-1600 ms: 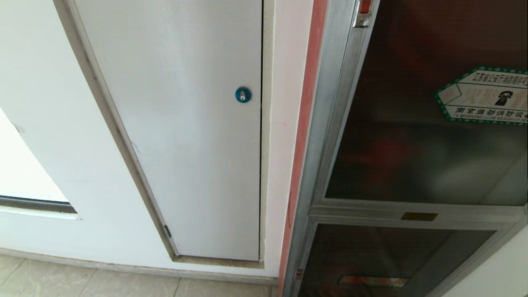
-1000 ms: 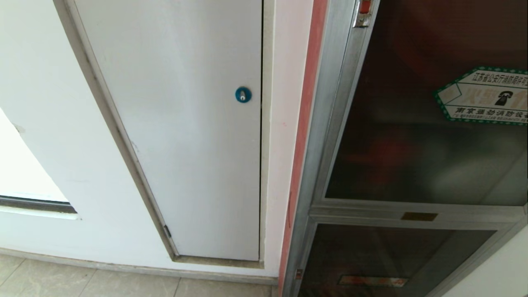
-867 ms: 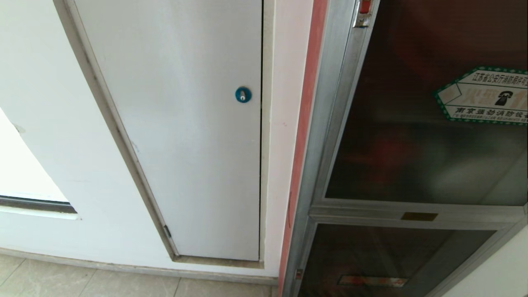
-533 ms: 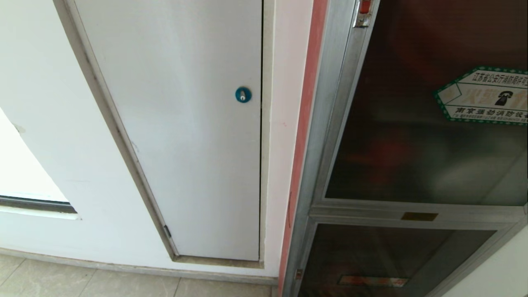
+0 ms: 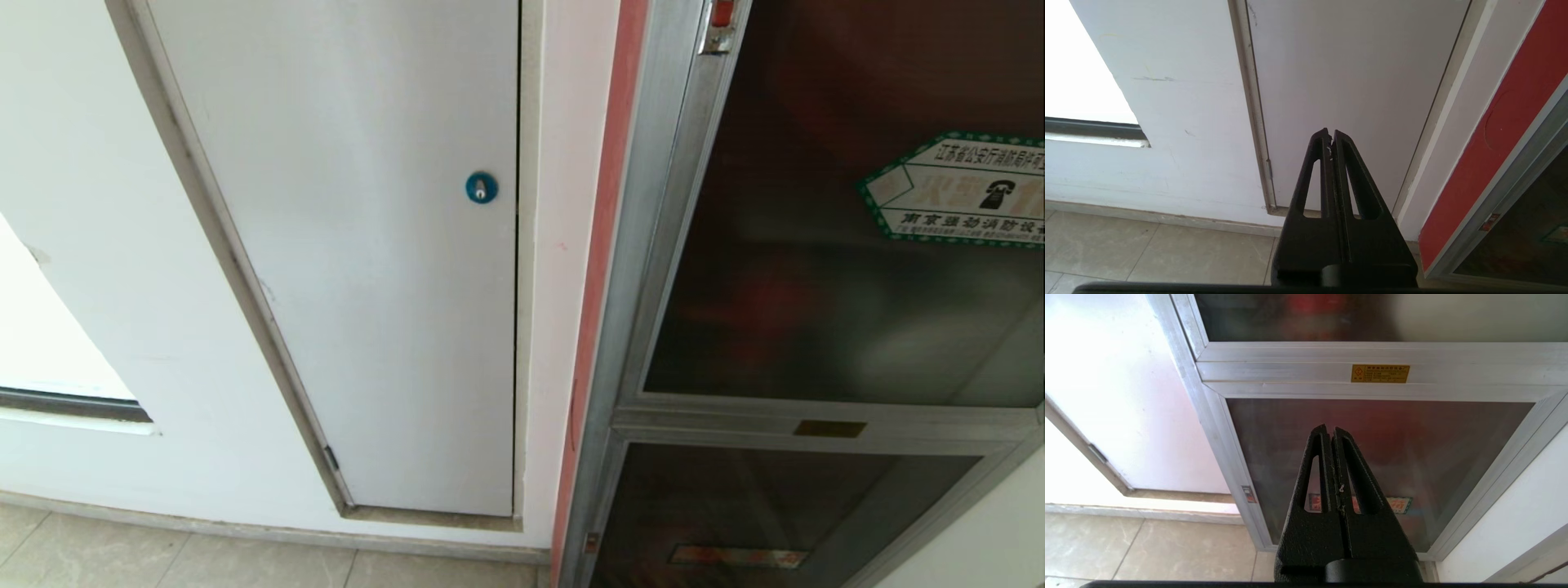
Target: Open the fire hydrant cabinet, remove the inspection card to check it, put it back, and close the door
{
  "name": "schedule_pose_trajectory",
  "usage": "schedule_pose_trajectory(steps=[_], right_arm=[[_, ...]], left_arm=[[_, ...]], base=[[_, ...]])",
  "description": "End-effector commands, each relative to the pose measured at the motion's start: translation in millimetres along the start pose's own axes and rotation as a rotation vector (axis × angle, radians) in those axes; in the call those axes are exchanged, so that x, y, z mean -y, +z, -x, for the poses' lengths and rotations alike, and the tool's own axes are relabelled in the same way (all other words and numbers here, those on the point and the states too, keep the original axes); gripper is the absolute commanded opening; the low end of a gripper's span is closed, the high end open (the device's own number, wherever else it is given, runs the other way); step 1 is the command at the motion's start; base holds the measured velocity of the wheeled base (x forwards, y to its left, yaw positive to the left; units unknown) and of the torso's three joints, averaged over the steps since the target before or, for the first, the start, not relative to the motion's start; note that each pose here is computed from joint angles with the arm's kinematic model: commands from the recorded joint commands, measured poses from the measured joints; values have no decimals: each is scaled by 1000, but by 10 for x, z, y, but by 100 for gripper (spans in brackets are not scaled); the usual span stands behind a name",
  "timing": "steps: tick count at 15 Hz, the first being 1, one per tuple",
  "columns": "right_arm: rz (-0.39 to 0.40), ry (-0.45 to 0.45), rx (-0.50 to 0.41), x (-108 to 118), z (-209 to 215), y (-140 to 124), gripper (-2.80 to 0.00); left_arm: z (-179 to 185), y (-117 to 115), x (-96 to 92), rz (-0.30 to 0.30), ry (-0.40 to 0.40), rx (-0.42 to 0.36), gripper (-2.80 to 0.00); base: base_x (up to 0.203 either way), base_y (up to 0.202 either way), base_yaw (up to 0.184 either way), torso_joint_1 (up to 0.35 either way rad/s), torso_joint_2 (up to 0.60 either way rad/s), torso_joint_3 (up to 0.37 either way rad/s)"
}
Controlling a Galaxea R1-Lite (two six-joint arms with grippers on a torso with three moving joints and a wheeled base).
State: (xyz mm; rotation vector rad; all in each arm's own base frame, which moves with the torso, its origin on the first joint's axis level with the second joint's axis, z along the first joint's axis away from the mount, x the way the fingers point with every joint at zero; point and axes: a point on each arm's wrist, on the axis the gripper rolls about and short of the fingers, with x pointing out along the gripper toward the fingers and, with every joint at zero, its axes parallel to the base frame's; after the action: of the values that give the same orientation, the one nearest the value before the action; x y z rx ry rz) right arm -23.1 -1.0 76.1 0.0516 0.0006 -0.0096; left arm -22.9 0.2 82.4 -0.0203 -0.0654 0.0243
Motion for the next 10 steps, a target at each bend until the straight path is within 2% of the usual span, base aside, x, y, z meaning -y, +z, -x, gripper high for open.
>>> schedule_pose_trajectory(steps=[1,3,7,10], right_arm=[[3,4,8,-2,7,30,-280],[-5,13,50,-12,60,230,-280],[-10,46,30,-44,11,697,-280],[-14,110,17,-83,-106,1111,-280]], left_arm=[[-12,-56,-1,1,2,-19,-280],[-12,-56,-1,0,2,-19,-280],[-12,-56,-1,1,2,-19,-280],[-12,-56,-1,1,2,-19,-280]], base=[[0,0,0,0,0,0],[0,0,0,0,0,0],[0,0,0,0,0,0],[0,0,0,0,0,0]])
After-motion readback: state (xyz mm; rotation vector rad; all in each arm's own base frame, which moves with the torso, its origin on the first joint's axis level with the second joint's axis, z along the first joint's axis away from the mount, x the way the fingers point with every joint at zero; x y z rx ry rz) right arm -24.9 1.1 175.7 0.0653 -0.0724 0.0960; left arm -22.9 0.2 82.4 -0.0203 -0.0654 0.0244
